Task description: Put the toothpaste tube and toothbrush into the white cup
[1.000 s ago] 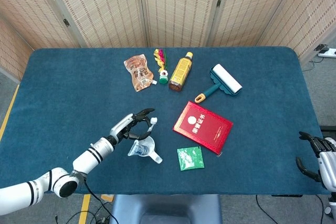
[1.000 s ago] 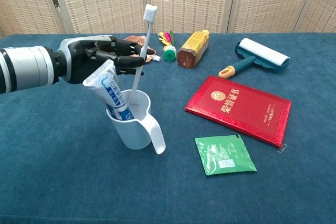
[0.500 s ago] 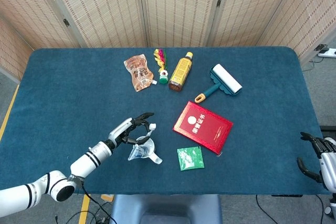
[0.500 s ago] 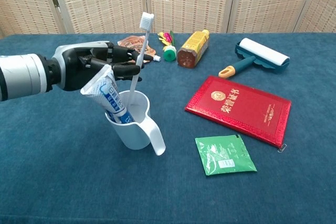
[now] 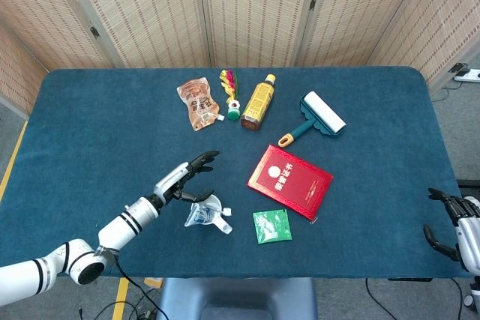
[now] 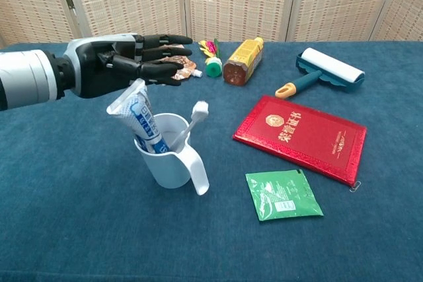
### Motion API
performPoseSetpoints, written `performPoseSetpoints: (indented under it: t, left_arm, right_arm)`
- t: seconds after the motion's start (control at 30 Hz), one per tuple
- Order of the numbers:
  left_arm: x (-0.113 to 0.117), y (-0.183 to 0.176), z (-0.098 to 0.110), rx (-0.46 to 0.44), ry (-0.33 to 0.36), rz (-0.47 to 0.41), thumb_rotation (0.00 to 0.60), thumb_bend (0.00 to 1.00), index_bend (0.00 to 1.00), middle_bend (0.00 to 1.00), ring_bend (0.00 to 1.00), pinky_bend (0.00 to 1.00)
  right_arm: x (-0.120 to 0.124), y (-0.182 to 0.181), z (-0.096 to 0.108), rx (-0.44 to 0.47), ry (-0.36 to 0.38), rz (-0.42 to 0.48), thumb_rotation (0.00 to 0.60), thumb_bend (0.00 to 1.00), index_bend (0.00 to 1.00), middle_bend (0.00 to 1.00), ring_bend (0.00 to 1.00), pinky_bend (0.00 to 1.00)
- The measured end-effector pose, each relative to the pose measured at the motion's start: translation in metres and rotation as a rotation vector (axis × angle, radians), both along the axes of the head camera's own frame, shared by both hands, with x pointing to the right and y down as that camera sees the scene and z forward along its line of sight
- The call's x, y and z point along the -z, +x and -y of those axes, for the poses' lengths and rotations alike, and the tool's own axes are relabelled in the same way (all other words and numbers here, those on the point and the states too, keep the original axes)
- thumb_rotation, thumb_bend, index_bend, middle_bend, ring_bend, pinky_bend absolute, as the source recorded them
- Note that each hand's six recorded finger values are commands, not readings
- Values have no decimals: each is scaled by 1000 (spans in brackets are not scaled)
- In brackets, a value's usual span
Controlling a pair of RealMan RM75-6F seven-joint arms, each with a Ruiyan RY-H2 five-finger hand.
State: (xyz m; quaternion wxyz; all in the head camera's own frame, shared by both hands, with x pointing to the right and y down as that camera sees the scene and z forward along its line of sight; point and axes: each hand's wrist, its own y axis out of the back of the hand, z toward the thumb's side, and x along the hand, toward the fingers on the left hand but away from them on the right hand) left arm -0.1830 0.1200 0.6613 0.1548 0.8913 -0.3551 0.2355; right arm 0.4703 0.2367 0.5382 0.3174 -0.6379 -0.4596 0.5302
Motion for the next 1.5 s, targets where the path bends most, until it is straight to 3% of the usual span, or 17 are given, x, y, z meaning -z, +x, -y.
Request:
performPoseSetpoints:
  t: [0.23, 0.47, 0.67, 0.83, 1.07, 1.2, 1.4, 1.5]
  left_arm:
    - [11, -17, 23, 26, 51, 43, 600, 421, 81, 39, 0, 136]
    - [16, -47, 40, 50, 134, 145, 600, 421, 101, 39, 0, 136]
    - [18, -87, 47, 105, 194, 271, 600, 421, 167, 39, 0, 136]
    - [16, -124, 44, 128, 280, 446, 600, 421, 199, 39, 0, 136]
    - [17, -187, 20, 131, 406, 777, 600, 421, 205, 39, 0, 136]
    - [25, -229, -16, 154, 428, 948, 600, 421, 206, 39, 0, 136]
    - [44, -261, -56, 144, 488, 1115, 600, 420, 211, 39, 0, 136]
    - [57, -264, -73, 147, 522, 1152, 600, 421, 217, 39, 0, 136]
  right_arm:
    - [1, 1, -1, 0, 5, 2, 600, 309, 174, 280, 238, 238]
    - [1, 1, 0, 8, 4, 3, 600, 309, 174, 280, 238, 238]
    - [1, 1, 1, 15, 3, 5, 600, 309, 174, 280, 238, 238]
    - [0, 1, 0, 19, -3, 6, 600, 309, 174, 280, 238, 238]
    - [-2, 0, 0, 28, -21, 4, 600, 315, 174, 280, 238, 238]
    - [-3, -2, -1, 33, -30, 13, 600, 316, 174, 280, 238, 238]
    - [-5, -3, 0, 34, -43, 18, 600, 316, 174, 280, 238, 238]
    - [-5, -4, 1, 33, -44, 21, 600, 315, 174, 280, 238, 238]
